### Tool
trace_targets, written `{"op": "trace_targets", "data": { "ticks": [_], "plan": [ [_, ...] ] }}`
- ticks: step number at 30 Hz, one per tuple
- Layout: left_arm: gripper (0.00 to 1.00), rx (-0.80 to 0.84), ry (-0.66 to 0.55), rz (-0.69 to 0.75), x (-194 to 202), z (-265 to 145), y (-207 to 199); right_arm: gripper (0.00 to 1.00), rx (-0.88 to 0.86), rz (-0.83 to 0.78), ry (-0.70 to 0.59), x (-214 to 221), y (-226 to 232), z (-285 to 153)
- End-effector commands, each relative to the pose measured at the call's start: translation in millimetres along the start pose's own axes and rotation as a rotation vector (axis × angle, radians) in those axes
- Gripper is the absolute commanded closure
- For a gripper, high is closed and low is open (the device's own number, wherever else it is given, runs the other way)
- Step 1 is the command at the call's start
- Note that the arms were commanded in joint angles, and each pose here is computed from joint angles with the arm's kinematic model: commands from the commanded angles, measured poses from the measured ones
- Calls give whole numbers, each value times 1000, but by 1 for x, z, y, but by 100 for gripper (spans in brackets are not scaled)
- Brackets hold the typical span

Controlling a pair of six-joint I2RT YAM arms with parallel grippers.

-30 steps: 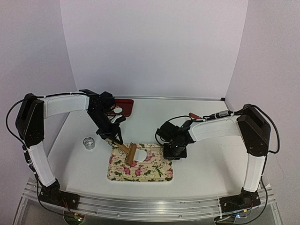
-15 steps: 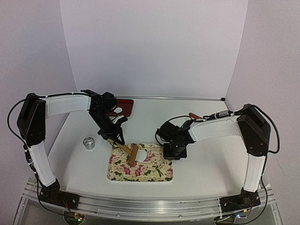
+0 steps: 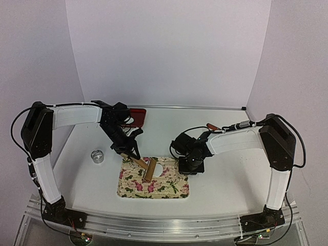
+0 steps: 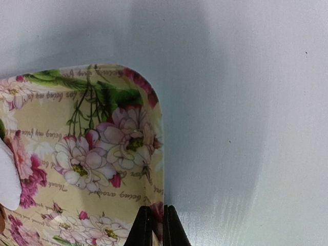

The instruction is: Roll out the dumpling wrappers from the dough

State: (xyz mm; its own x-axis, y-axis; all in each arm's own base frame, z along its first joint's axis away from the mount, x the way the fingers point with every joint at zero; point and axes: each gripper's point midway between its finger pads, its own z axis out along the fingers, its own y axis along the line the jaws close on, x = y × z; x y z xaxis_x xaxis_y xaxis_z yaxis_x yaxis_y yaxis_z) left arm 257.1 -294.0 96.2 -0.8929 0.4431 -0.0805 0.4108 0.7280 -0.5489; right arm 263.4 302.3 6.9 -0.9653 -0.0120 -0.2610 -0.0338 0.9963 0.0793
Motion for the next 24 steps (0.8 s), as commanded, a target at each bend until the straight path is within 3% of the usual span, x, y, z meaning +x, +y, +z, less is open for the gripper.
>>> {"op": "trace_targets", "data": {
  "ticks": [1, 24],
  "plan": [
    [100, -152, 132, -70, 30, 35, 43, 100, 118, -18, 27, 13, -28, 3],
    [100, -137, 160, -54, 26, 59, 41, 100, 119, -15, 32, 14, -28, 4]
  ]
}}
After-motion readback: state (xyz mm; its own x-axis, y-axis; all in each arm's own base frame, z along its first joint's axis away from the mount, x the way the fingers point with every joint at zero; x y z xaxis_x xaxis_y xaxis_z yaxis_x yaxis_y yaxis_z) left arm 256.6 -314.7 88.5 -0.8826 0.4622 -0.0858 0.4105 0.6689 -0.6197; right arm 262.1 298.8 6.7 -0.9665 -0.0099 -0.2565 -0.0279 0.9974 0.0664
